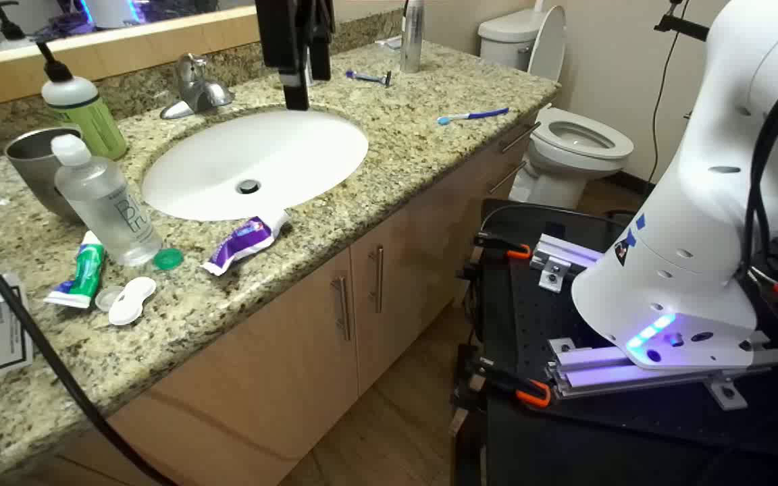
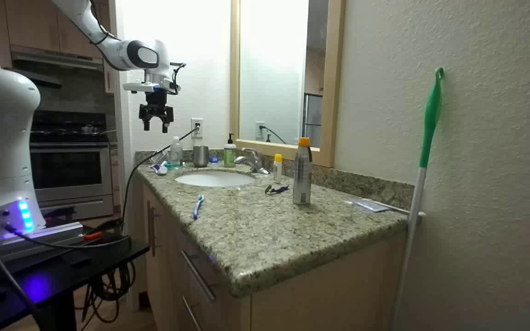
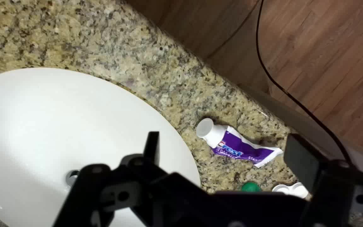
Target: Pick up the toothbrush from the countertop and put it in the silver cup.
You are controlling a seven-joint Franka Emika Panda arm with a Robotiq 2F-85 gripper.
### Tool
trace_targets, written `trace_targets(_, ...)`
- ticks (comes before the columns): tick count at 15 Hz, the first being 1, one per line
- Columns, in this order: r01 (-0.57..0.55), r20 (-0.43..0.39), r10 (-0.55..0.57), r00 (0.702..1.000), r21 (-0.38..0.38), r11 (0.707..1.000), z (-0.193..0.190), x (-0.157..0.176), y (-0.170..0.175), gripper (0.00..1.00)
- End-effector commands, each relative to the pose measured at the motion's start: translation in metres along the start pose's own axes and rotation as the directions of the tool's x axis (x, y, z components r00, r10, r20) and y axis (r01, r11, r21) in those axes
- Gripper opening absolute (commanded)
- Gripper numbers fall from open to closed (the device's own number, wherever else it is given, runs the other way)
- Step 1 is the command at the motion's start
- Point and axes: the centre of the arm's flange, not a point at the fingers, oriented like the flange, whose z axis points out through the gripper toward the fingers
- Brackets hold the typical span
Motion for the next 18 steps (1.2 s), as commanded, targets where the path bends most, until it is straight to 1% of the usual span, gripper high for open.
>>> trace_targets(1,0.0,0.0,0.0,1.0,0.0,1.0,0.0,0.0,0.0,1.0)
trace_targets(6,0.0,0.0,0.0,1.0,0.0,1.0,0.0,0.0,0.0,1.0)
trace_targets(7,-0.071,-0.041,0.07,0.997,-0.016,0.997,-0.001,0.006,0.013,1.0)
trace_targets(8,-0.159,-0.058,0.159,0.986,-0.007,0.987,-0.001,0.015,0.05,1.0)
trace_targets(9,-0.211,-0.065,0.21,0.976,-0.008,0.978,-0.002,0.016,0.084,1.0)
trace_targets(10,-0.264,-0.082,0.262,0.961,-0.011,0.964,-0.004,0.011,0.104,1.0)
trace_targets(12,-0.377,-0.123,0.373,0.92,-0.017,0.926,-0.009,0.001,0.164,1.0)
trace_targets(14,-0.49,-0.159,0.479,0.863,-0.035,0.871,-0.016,-0.013,0.227,1.0)
trace_targets(16,-0.583,-0.18,0.563,0.807,-0.084,0.808,-0.033,-0.034,0.288,1.0)
trace_targets(17,-0.622,-0.173,0.601,0.78,-0.111,0.775,-0.05,-0.042,0.3,1.0)
trace_targets(18,-0.623,-0.15,0.607,0.781,-0.101,0.776,-0.071,-0.043,0.306,1.0)
